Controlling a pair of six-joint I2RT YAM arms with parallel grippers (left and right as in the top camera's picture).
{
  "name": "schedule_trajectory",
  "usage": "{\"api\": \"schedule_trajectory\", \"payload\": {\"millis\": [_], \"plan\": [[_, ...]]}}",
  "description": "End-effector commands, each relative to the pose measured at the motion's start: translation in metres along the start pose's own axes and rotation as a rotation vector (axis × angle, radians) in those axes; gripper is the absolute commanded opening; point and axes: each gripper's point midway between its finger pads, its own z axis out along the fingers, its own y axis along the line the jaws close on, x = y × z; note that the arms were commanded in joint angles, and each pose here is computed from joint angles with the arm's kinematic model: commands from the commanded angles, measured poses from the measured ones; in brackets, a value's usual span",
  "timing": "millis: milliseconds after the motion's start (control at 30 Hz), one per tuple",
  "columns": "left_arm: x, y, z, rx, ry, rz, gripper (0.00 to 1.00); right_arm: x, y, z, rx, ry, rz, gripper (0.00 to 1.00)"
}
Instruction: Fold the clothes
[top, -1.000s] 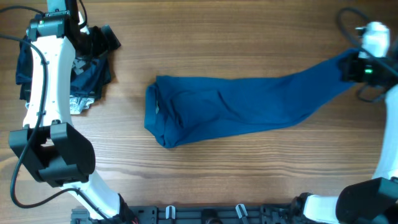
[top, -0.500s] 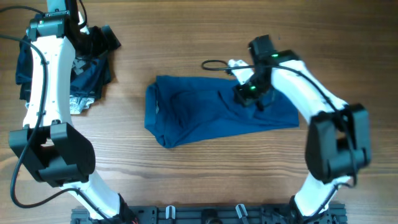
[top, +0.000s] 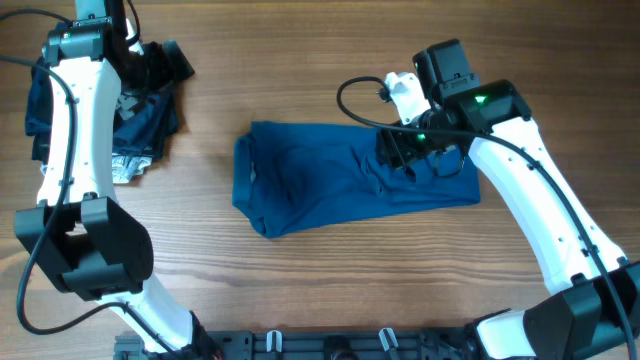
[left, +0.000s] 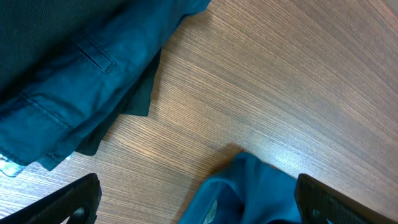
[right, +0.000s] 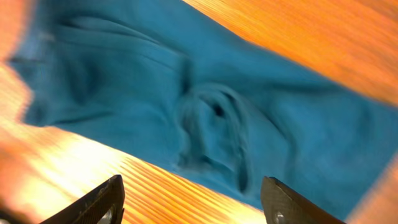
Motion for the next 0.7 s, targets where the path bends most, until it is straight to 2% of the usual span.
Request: {"api": "schedule_trajectory", "payload": {"millis": [0, 100, 133, 167, 200, 400, 533, 667], "plan": [[-0.001, 0.001, 0.004, 0.003, 0.008, -0.02, 1.0, 0.035, -0.035, 0.01, 0.21, 0.142, 0.197, 0.59], [-0.001, 0.001, 0.004, 0.003, 0.008, -0.02, 1.0, 0.068, -0.059, 0.008, 0.403, 0.208, 0.449, 0.47], [-0.001, 0.001, 0.004, 0.003, 0.008, -0.02, 1.0, 0.079, -0.057, 0.008, 0.409, 0.244, 0.498, 0.25], [-0.001, 0.001, 0.004, 0.003, 0.008, -0.02, 1.0, 0.087, -0.056, 0.01, 0.411, 0.268, 0.516, 0.11], [-0.001, 0.001, 0.004, 0.003, 0.008, -0.02, 1.0, 0.096, -0.056, 0.015, 0.416, 0.29, 0.533, 0.06], [-0.001, 0.001, 0.004, 0.003, 0.008, -0.02, 1.0, 0.12, -0.052, 0.054, 0.372, 0.306, 0.569, 0.04], [-0.001, 0.001, 0.004, 0.003, 0.008, -0.019, 1.0, 0.118, -0.058, 0.076, 0.365, 0.237, 0.567, 0.04], [-0.001, 0.001, 0.004, 0.003, 0.008, -0.02, 1.0, 0.12, -0.062, 0.095, 0.366, 0.236, 0.563, 0.04]]}}
